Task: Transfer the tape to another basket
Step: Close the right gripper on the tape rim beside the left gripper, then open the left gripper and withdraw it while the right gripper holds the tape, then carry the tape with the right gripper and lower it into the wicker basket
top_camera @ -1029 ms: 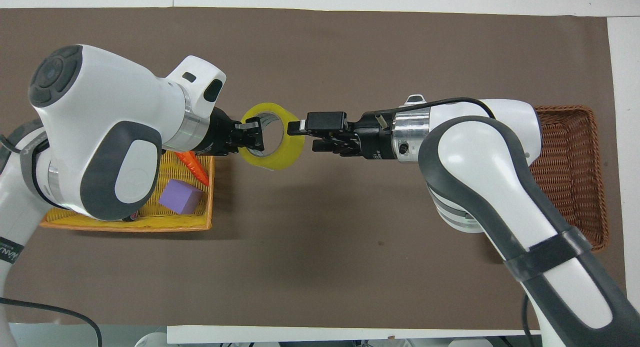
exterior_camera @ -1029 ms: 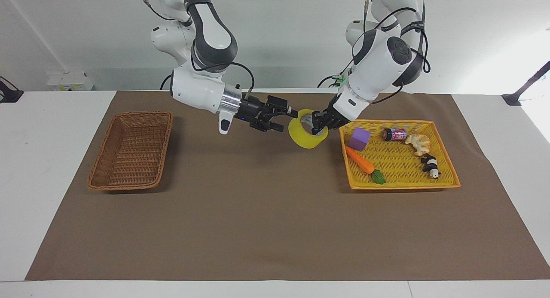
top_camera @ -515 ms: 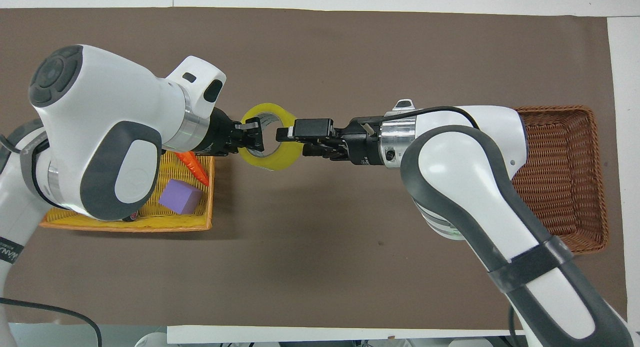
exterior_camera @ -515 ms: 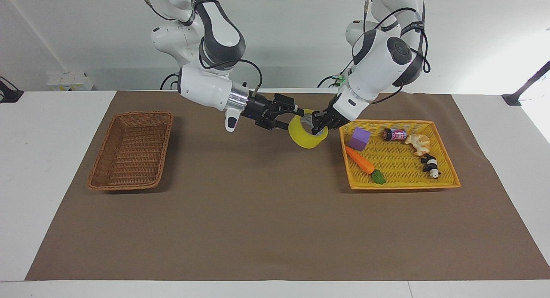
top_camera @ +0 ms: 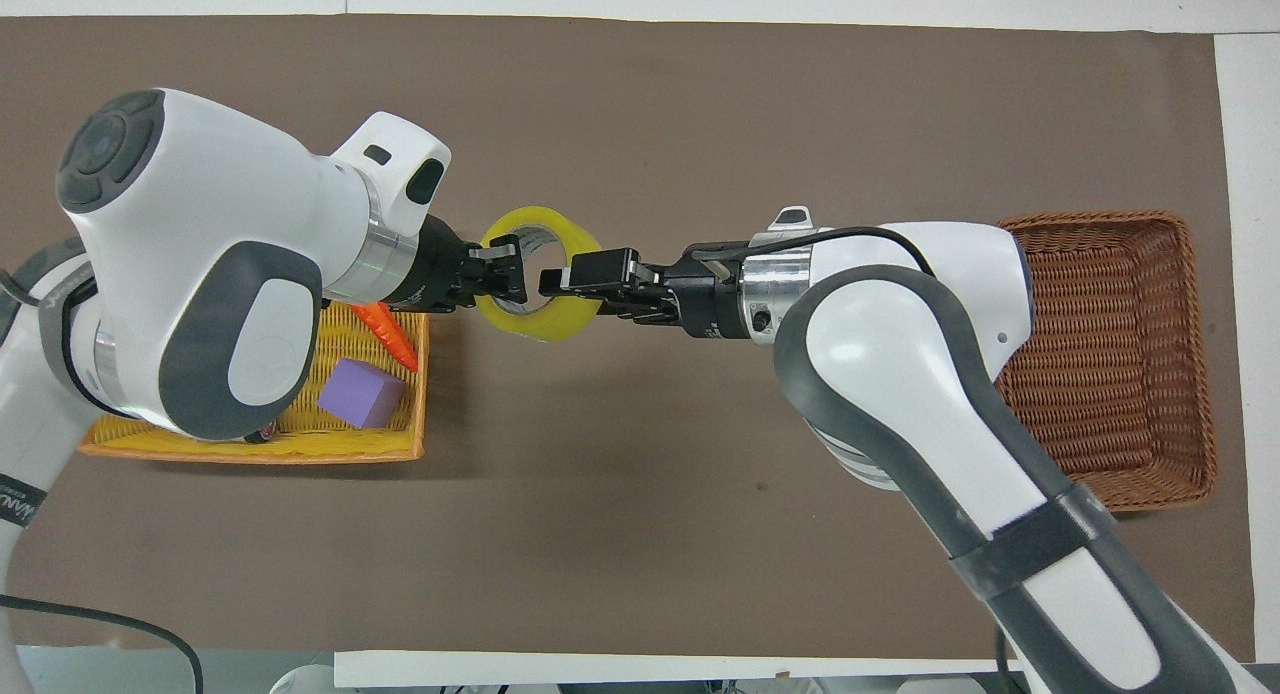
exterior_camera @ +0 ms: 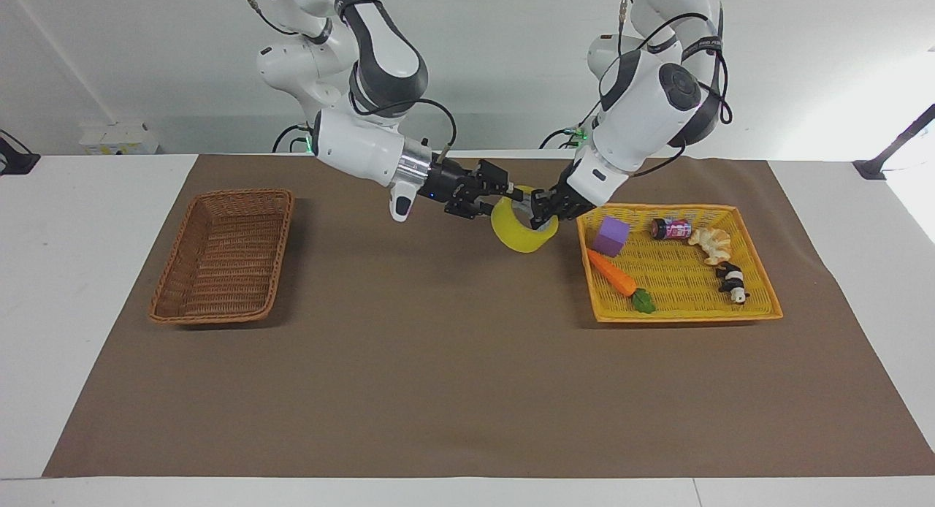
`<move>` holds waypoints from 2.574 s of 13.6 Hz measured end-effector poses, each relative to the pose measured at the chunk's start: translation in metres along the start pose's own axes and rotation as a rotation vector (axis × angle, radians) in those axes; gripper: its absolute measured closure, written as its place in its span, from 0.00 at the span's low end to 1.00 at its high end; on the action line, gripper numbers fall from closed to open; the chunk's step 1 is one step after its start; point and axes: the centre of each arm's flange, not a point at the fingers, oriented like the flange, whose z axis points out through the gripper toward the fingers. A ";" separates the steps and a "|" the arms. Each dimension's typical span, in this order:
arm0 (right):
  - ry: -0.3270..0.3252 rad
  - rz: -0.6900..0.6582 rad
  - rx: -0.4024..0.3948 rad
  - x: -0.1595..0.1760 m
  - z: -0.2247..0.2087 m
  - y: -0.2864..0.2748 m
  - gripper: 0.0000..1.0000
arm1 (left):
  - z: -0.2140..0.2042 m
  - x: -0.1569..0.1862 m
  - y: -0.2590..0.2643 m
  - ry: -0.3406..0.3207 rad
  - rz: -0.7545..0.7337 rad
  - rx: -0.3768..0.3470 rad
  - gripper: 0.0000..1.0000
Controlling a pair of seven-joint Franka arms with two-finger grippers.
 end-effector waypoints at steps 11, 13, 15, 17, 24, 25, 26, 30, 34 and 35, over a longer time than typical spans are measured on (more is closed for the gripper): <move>0.007 0.008 0.000 0.003 -0.002 0.003 0.47 | -0.010 0.000 0.002 0.051 -0.001 0.068 0.52; 0.001 0.015 0.012 0.009 -0.010 0.004 0.47 | -0.036 0.001 -0.001 0.062 -0.010 0.083 0.26; -0.008 0.026 0.032 0.027 -0.039 0.015 0.47 | -0.086 0.012 -0.026 0.079 -0.043 0.124 0.02; -0.021 0.016 0.037 0.053 -0.094 0.044 0.47 | -0.135 0.027 -0.076 0.099 -0.063 0.184 0.00; -0.161 -0.042 -0.024 0.056 -0.310 0.164 0.47 | -0.211 0.058 -0.252 0.083 -0.031 0.271 0.00; -0.165 -0.041 -0.045 0.048 -0.343 0.185 0.47 | -0.216 0.058 -0.266 0.085 -0.043 0.269 0.00; -0.164 -0.041 -0.070 0.038 -0.375 0.206 0.47 | -0.218 0.059 -0.273 0.086 -0.050 0.268 0.00; -0.170 -0.088 -0.132 0.002 -0.459 0.281 0.47 | -0.217 0.059 -0.270 0.087 -0.046 0.269 0.00; -0.218 -0.132 -0.138 0.007 -0.471 0.345 0.47 | -0.218 0.060 -0.278 0.097 -0.056 0.286 0.00; -0.223 -0.135 -0.140 0.011 -0.469 0.354 0.47 | -0.219 0.060 -0.280 0.099 -0.052 0.320 0.00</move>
